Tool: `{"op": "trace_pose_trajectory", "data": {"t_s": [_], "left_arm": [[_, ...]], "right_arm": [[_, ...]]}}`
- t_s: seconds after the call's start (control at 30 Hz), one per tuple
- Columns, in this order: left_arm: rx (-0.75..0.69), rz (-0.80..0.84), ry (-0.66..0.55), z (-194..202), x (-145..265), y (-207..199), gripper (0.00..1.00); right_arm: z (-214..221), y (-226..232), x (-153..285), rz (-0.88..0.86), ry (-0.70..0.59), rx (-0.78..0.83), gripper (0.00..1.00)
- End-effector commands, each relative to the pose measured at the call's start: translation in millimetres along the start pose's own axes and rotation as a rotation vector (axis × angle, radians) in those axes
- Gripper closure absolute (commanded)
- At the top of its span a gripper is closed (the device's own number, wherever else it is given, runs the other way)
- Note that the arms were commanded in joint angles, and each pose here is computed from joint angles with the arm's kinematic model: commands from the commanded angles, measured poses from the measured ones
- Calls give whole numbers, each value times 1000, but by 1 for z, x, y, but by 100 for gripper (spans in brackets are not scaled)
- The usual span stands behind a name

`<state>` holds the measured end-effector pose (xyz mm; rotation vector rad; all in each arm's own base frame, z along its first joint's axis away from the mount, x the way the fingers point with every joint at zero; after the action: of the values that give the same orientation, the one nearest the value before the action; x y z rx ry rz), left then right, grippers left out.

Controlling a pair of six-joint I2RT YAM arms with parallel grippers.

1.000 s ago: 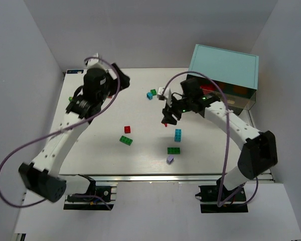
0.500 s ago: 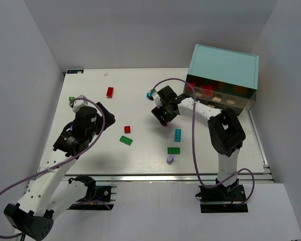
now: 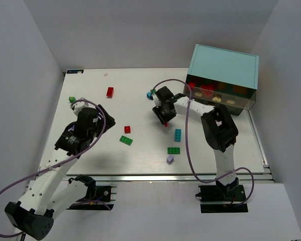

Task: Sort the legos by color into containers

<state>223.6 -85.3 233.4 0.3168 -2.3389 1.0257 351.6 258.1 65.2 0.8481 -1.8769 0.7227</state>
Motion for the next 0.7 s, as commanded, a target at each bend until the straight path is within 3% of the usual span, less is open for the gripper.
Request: {"op": "trace_pose_trajectory", "data": {"t_s": [0.0, 0.2, 0.3, 0.43, 0.57, 0.67], "left_arm": [[2, -17, -14, 0, 0, 5, 2], [-3, -6, 13, 7, -8, 5, 2], [-17, -1, 44, 14, -17, 3, 2], [-74, -30, 82, 20, -31, 1, 2], [-175, -86, 134, 27, -51, 0, 2], [-236, -129, 165, 31, -69, -3, 2]], "right_arm": [[-4, 1, 1, -26, 0, -22, 57], [6, 3, -1, -53, 24, -36, 67], [-2, 3, 6, -75, -14, -10, 82], [-37, 7, 51, -161, -228, 160, 99], [-70, 20, 127, -325, -522, 395, 100], [-82, 9, 181, -274, -684, 486, 100]]}}
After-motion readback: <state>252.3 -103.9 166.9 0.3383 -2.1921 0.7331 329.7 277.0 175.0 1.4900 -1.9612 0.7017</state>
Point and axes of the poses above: each gripper's point midway between its finger pads, its own x axis back along the fingers, its own y axis along the line the jaws close on, z = x × y, the point moved 4 cm from there along x, back along the fingers, and after that the axes turned 13 degrees about x, right-handed, at the moved point
